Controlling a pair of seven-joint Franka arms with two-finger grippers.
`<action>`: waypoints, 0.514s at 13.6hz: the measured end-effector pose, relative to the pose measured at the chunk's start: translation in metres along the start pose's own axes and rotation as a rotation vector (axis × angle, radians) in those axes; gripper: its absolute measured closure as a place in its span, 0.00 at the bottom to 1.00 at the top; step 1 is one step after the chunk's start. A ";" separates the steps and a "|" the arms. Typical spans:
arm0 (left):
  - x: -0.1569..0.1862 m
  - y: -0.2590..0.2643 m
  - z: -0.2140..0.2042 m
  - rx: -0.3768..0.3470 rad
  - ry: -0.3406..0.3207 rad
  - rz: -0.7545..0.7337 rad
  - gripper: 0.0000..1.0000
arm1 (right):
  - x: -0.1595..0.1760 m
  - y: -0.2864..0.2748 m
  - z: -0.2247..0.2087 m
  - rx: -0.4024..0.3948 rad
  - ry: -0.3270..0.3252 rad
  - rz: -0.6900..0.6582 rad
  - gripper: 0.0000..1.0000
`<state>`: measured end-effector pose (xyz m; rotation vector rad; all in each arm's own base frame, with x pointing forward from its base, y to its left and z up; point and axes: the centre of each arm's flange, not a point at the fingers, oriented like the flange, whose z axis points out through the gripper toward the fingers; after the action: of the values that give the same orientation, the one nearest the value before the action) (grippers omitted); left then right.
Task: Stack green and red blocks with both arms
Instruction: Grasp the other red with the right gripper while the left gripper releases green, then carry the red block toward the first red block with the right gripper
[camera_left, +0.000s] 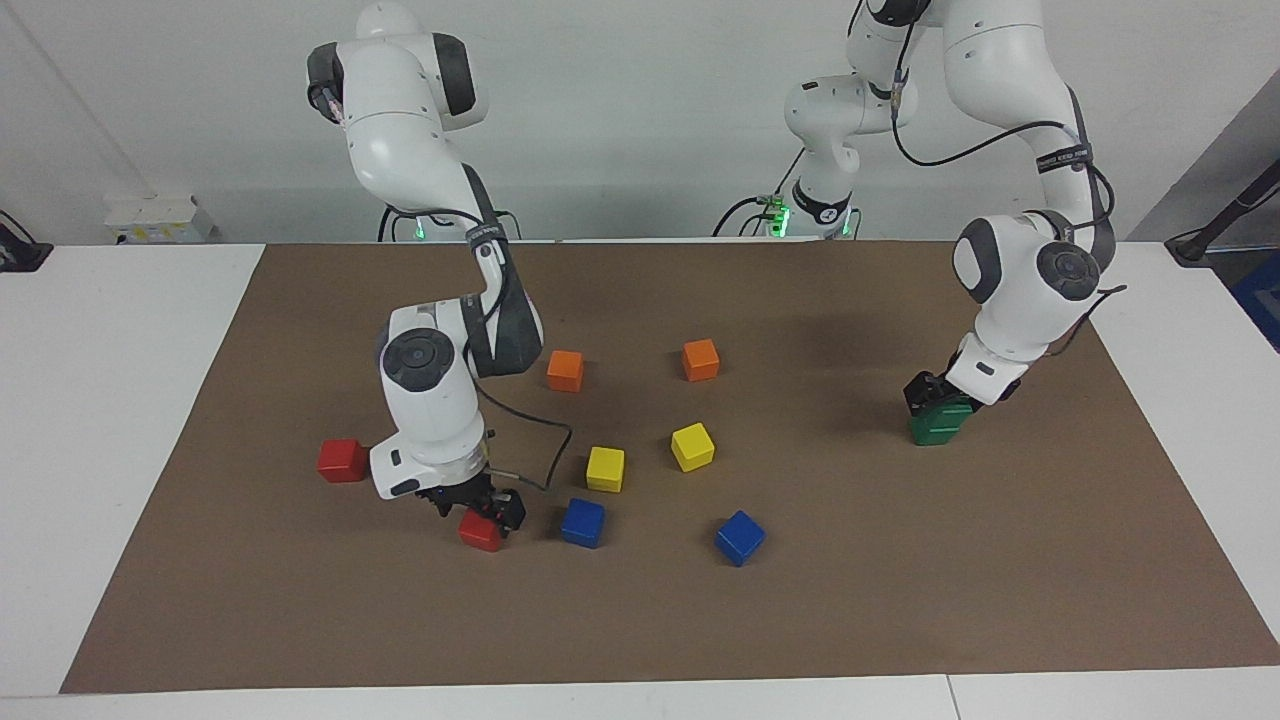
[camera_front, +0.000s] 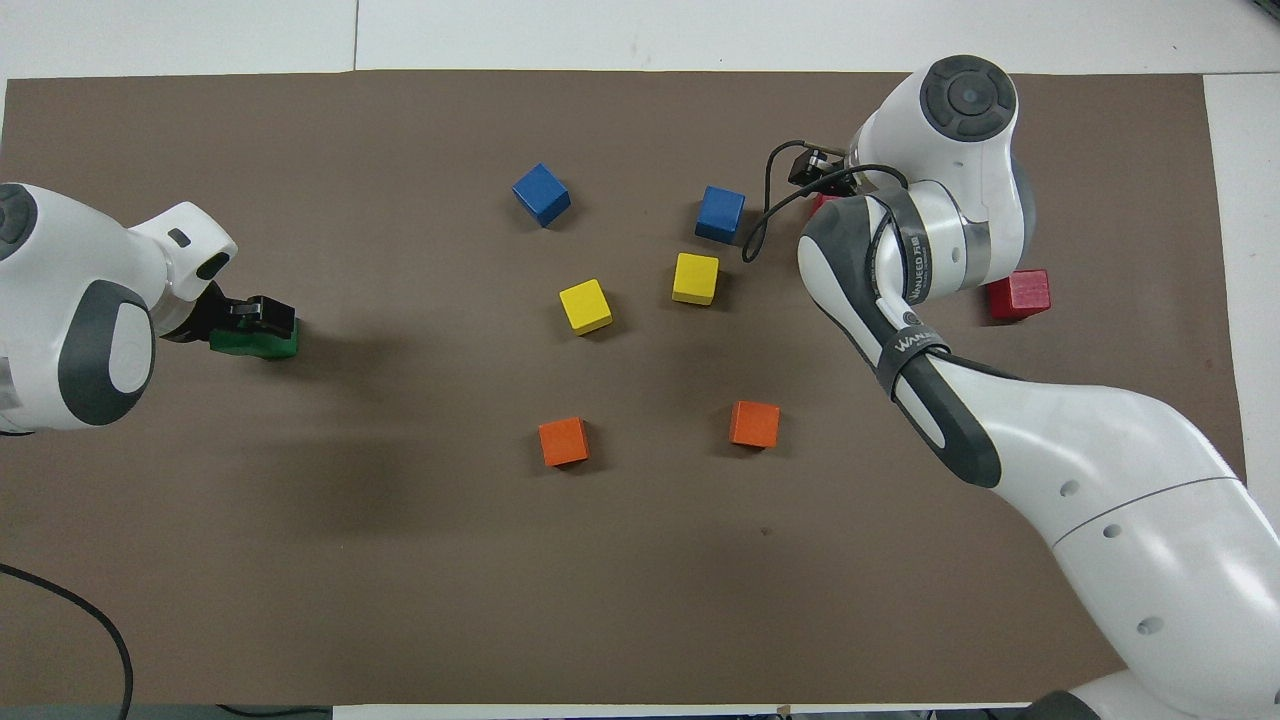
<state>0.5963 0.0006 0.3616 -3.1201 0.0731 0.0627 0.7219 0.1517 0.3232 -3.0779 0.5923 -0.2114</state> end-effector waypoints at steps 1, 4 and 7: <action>0.002 -0.001 -0.016 0.001 -0.010 -0.001 0.00 | 0.000 -0.001 0.003 0.004 0.006 0.000 0.00; -0.008 -0.004 -0.088 0.008 -0.033 -0.009 0.00 | -0.002 -0.001 0.019 0.007 0.011 -0.003 0.00; -0.040 -0.003 -0.148 0.017 -0.031 -0.014 0.00 | -0.008 0.001 0.031 0.002 0.003 -0.005 0.09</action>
<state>0.5628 0.0025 0.5116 -3.1011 0.0513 0.1098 0.7189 0.1530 0.2913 -3.0776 0.5838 -0.2164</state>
